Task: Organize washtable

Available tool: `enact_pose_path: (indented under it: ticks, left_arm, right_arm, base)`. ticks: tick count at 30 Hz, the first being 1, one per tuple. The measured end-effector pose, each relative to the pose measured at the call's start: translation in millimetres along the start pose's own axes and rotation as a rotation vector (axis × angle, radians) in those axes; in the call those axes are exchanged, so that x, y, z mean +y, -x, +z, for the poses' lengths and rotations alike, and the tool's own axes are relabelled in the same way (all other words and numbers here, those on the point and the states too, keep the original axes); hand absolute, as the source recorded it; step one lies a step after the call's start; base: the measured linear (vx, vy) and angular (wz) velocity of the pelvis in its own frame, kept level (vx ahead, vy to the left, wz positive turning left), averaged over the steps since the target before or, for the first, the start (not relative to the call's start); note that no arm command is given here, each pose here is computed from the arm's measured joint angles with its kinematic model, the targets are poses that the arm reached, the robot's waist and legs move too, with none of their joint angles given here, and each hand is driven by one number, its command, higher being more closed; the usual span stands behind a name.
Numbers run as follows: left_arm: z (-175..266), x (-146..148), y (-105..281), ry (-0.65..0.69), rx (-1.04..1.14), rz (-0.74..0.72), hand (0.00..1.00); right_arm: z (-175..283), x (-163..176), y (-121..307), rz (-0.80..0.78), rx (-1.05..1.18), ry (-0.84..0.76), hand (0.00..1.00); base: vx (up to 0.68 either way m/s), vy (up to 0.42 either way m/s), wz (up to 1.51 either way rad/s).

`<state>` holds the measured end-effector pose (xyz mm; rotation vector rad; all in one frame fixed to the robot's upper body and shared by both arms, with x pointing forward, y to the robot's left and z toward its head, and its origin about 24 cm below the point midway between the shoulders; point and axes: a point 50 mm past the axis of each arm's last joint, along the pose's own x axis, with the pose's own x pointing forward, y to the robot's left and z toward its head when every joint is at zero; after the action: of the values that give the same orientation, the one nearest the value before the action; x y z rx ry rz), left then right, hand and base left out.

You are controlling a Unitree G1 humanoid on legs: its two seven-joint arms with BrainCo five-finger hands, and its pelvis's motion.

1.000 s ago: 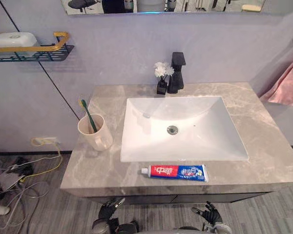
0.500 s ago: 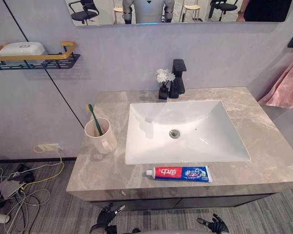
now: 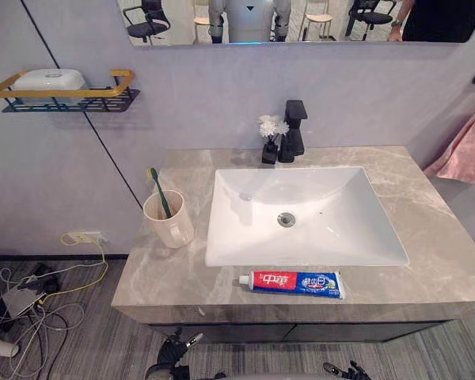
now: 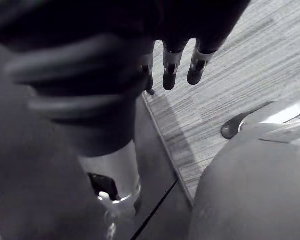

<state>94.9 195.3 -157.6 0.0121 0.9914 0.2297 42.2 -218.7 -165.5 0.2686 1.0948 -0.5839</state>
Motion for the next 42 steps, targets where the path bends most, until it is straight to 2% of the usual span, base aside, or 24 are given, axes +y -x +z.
enact_pose_path:
  ticks: [9, 12, 15, 20, 22, 26, 29, 31, 34, 38, 42]
  left_arm:
    - [-1, 4, 1, 0.044, 0.0, 0.036, 0.0]
    - [-1, 19, 2, 0.079, -0.01, 0.096, 0.0]
    - [5, 50, 5, 0.111, -0.054, 0.189, 0.0]
    - [82, 112, 20, 0.135, -0.381, 0.364, 0.0]
    - [132, 135, 45, 0.11, -0.616, 0.441, 0.0]
    - [195, 144, 100, 0.07, -0.969, 0.533, 0.0]
    - [225, 135, 142, 0.045, -1.202, 0.583, 0.0]
    - [243, 117, 179, 0.034, -1.406, 0.594, 0.0]
    - [254, 94, 210, 0.013, -1.598, 0.539, 0.0]
    - [258, 34, 246, -0.097, -1.837, 0.305, 0.0]
    - [251, -12, 254, -0.266, -1.905, 0.124, 0.0]
  right_arm:
    - [-4, -12, 2, -0.048, 0.006, -0.068, 0.0]
    - [-3, -15, 2, -0.061, 0.001, -0.089, 0.0]
    - [-2, -17, 2, -0.073, -0.005, -0.11, 0.0]
    - [17, -18, 2, -0.062, -0.103, -0.108, 0.0]
    - [27, -14, 2, -0.041, -0.155, -0.09, 0.0]
    - [20, -15, 5, -0.038, -0.145, -0.067, 0.0]
    - [17, -12, 6, -0.018, -0.139, -0.051, 0.0]
    - [15, -8, 7, 0.002, -0.137, -0.056, 0.0]
    - [11, -9, 8, 0.002, -0.126, -0.06, 0.0]
    - [9, -6, 8, 0.018, -0.117, -0.052, 0.0]
    - [2, 0, 8, 0.053, -0.09, -0.023, 0.0]
  base:
    - [-0.08, -0.017, 0.13]
    - [0.01, -0.031, 0.21]
    - [0.07, -0.047, 0.23]
    - [0.08, -0.051, 0.22]
    - [0.06, -0.041, 0.01]
    - [0.02, -0.018, 0.03]
    - [0.0, -0.007, 0.03]
    - [-0.01, -0.023, 0.19]
    - [-0.01, -0.011, 0.14]
    - [-0.05, 0.001, -0.01]
    - [-0.07, -0.004, -0.01]
